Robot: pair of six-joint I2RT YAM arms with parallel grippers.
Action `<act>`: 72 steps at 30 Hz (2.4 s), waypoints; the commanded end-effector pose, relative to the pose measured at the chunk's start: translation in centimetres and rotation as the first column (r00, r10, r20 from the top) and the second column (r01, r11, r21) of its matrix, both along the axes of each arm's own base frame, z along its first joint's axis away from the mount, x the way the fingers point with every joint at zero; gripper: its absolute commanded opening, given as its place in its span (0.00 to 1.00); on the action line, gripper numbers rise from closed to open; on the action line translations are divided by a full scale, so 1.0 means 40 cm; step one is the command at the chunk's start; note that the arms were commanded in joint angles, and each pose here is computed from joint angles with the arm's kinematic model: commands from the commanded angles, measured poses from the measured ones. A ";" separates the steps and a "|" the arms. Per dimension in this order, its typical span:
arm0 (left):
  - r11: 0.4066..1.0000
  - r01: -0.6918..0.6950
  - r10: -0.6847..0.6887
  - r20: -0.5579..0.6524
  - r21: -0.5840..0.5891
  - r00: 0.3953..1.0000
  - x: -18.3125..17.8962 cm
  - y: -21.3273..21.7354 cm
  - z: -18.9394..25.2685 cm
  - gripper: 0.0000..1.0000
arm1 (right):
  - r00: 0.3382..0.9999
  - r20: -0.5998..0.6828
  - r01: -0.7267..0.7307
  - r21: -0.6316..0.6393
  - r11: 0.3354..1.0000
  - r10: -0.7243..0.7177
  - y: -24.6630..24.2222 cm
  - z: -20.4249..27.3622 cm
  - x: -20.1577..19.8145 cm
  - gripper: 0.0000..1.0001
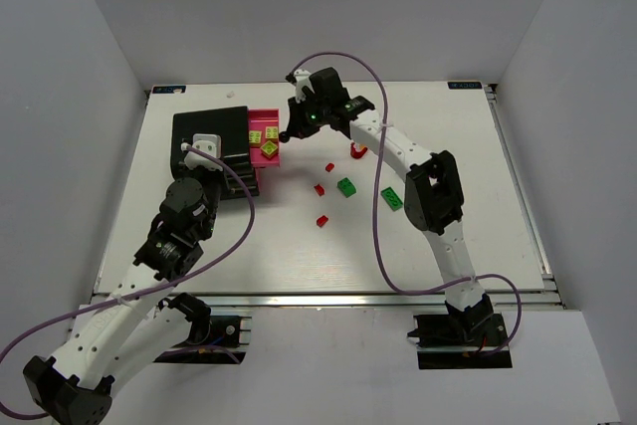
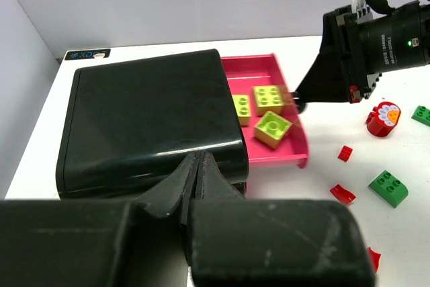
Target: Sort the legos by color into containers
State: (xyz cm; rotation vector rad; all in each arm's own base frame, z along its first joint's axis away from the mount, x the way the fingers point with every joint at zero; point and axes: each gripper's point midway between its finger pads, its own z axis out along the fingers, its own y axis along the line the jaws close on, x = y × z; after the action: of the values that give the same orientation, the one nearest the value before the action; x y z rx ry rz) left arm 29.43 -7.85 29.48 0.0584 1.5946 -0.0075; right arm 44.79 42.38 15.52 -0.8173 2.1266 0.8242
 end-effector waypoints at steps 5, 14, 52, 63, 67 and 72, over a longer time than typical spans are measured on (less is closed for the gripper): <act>1.000 -0.008 0.008 0.031 -0.023 0.999 -0.004 0.007 0.030 0.13 | 0.997 0.017 -0.076 0.146 0.986 0.074 0.076 0.118 -0.039 0.00; 1.000 -0.012 0.013 0.029 -0.020 1.000 -0.002 0.008 0.027 0.14 | 0.992 0.006 -0.126 0.215 0.968 0.127 0.139 0.140 -0.072 0.00; 1.000 -0.012 0.012 0.017 -0.008 1.000 0.003 0.006 0.015 0.19 | 0.943 -0.132 -0.236 0.382 0.894 0.305 0.222 0.137 -0.171 0.00; 1.000 -0.014 0.014 0.030 -0.016 0.999 -0.002 0.009 0.025 0.19 | 0.974 -0.025 -0.208 0.271 0.940 0.223 0.170 0.146 -0.123 0.00; 1.000 -0.011 0.011 0.034 -0.019 0.999 -0.005 0.010 0.028 0.19 | 0.979 -0.033 -0.188 0.248 0.950 0.202 0.163 0.124 -0.120 0.00; 1.000 -0.012 0.013 0.035 -0.020 0.999 -0.005 0.010 0.029 0.19 | 0.971 -0.065 -0.206 0.265 0.942 0.231 0.179 0.100 -0.132 0.00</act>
State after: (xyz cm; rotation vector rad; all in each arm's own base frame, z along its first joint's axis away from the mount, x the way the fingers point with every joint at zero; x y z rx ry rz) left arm 29.40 -7.78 29.55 0.0553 1.5924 -0.0058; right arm 39.74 49.35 17.57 -0.8814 2.0328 1.2389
